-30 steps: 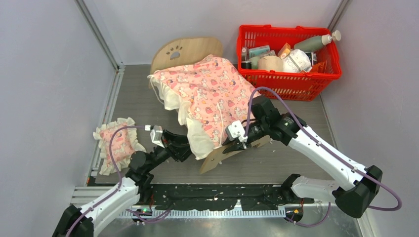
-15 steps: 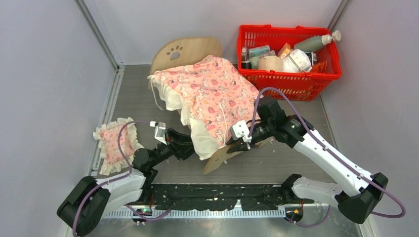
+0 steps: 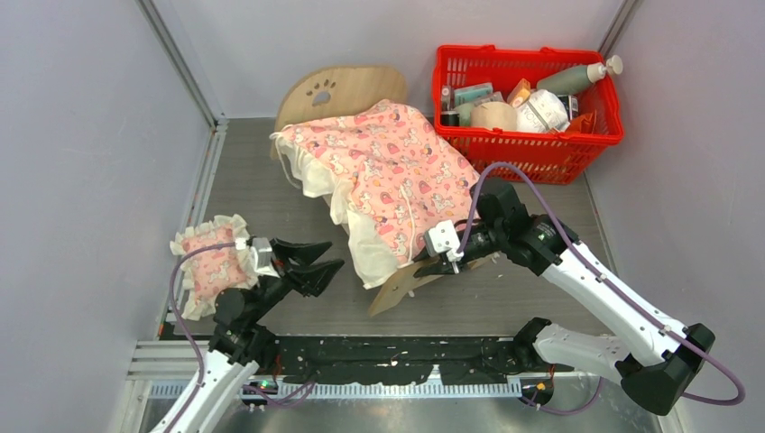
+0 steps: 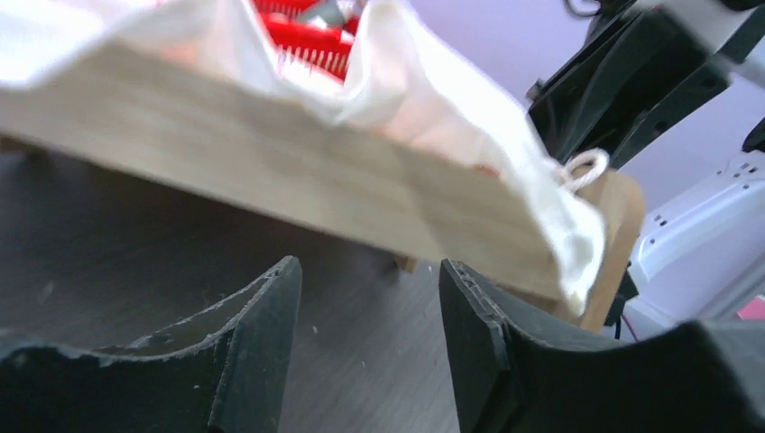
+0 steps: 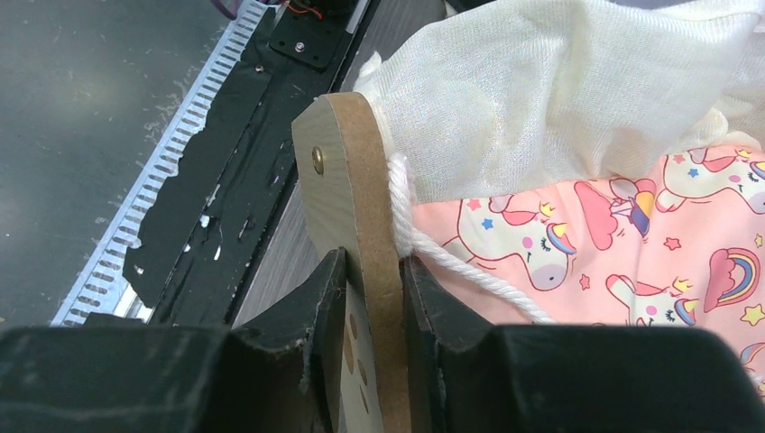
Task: Set up the pet bed
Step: Cross the ropes on the bed frame.
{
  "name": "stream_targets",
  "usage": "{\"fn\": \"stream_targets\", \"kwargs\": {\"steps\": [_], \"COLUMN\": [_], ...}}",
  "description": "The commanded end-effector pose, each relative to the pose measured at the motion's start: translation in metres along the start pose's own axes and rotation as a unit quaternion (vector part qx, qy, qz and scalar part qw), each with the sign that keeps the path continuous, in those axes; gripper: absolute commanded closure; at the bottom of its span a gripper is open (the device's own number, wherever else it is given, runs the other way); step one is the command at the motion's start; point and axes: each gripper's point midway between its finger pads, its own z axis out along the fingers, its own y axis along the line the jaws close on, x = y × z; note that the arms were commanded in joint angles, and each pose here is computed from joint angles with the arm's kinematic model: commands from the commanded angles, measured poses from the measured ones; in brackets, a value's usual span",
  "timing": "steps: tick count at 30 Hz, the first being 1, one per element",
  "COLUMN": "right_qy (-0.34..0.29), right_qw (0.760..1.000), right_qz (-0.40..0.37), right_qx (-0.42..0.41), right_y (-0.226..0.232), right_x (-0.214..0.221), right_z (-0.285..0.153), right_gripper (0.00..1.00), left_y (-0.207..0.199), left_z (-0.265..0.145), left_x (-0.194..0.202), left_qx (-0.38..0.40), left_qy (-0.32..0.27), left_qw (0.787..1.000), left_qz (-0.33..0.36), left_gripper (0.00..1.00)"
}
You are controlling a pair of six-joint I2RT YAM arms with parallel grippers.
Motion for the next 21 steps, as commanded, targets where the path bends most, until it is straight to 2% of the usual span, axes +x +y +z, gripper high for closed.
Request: {"fn": "stream_targets", "kwargs": {"steps": [1, 5, 10, 21], "right_qy": [-0.018, -0.033, -0.051, -0.060], "right_qw": [0.981, 0.978, 0.974, 0.976], "right_qz": [-0.129, -0.133, -0.136, -0.127], "right_qx": [0.144, 0.157, 0.172, 0.169], "right_y": [-0.064, -0.071, -0.078, -0.076], "right_x": [-0.048, -0.058, -0.070, -0.071], "right_z": [-0.033, -0.037, -0.039, -0.038], "right_gripper": [0.95, 0.95, 0.95, 0.95], "left_y": [0.021, 0.021, 0.015, -0.019], "left_z": [-0.009, -0.009, -0.001, 0.015], "left_x": [0.058, 0.077, 0.069, 0.082], "left_qx": [-0.034, -0.016, 0.009, 0.101], "left_qy": [0.082, 0.103, 0.086, 0.107], "left_qw": [0.993, 0.990, 0.992, 0.987], "left_qz": [-0.078, -0.099, -0.093, -0.067], "left_gripper": [0.41, 0.45, 0.42, 0.41]}}
